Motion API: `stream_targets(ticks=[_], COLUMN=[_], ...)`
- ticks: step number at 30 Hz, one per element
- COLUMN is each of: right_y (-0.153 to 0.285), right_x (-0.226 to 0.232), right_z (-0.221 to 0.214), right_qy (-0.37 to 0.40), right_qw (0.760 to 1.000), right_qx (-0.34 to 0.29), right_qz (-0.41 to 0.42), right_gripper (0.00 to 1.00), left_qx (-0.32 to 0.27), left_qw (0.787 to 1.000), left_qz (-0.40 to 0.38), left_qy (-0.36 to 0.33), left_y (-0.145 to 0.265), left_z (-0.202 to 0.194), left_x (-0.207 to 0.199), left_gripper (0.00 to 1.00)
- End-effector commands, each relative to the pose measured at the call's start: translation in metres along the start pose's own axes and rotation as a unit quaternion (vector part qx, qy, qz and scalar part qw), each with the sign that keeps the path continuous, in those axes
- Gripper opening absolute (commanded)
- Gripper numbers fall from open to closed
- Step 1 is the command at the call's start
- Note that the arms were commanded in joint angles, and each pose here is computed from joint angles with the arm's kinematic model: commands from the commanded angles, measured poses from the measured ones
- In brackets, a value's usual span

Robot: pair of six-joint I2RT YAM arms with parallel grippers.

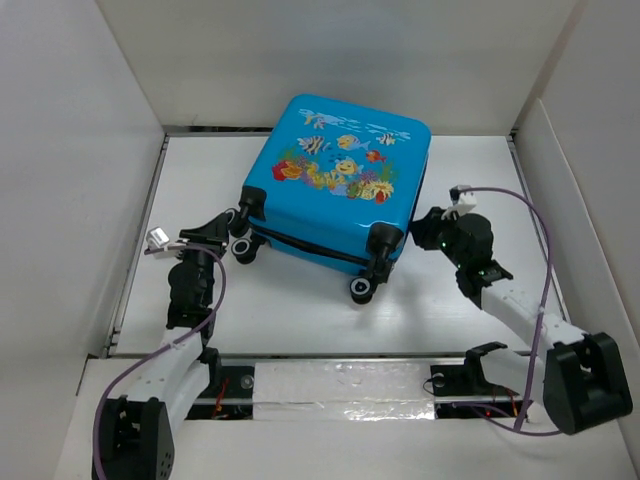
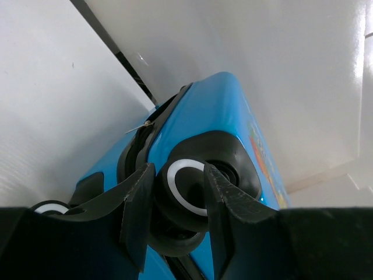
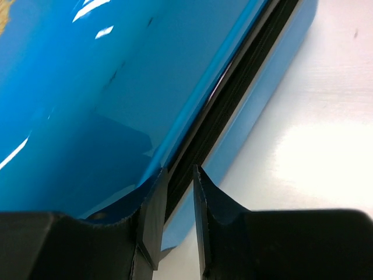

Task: Pack the luggage

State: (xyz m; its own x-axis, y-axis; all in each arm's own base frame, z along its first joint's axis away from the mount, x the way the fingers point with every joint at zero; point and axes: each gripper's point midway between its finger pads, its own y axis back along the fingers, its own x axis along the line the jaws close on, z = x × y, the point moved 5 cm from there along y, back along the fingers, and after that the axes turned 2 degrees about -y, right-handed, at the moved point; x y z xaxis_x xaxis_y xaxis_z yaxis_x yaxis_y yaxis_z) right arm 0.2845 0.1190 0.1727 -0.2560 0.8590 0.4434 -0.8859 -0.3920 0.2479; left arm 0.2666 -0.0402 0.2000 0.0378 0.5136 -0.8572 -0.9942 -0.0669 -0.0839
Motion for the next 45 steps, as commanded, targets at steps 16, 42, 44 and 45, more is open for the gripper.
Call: stream_targets(ticks=[16,42,44,45], right_y=[0.041,0.082,0.08,0.077], right_x=[0.007,0.051,0.049,0.046], right_z=[-0.021,-0.048,-0.05,-0.049], right_qy=[-0.023,0.034,0.038,0.044], right_qw=[0.998,0.988,0.988,0.99], right_qx=[-0.04,-0.06,-0.063,-0.07], right_qz=[0.042,0.138,0.132,0.114], right_gripper=[0.0,0.13,0.27,0.35], left_qx=[-0.021,0.148,0.189,0.206], left_qw=[0.992,0.922,0.913,0.908], left_qz=[-0.123,-0.288,-0.281,-0.274], left_qy=[-0.012,-0.211,-0.229,-0.24], left_y=[0.026,0.024,0.042,0.05], left_z=[0.034,-0.087,-0.12,-0.134], left_x=[-0.078,-0.227,-0.216,-0.203], left_gripper=[0.73,0.0,0.0,0.0])
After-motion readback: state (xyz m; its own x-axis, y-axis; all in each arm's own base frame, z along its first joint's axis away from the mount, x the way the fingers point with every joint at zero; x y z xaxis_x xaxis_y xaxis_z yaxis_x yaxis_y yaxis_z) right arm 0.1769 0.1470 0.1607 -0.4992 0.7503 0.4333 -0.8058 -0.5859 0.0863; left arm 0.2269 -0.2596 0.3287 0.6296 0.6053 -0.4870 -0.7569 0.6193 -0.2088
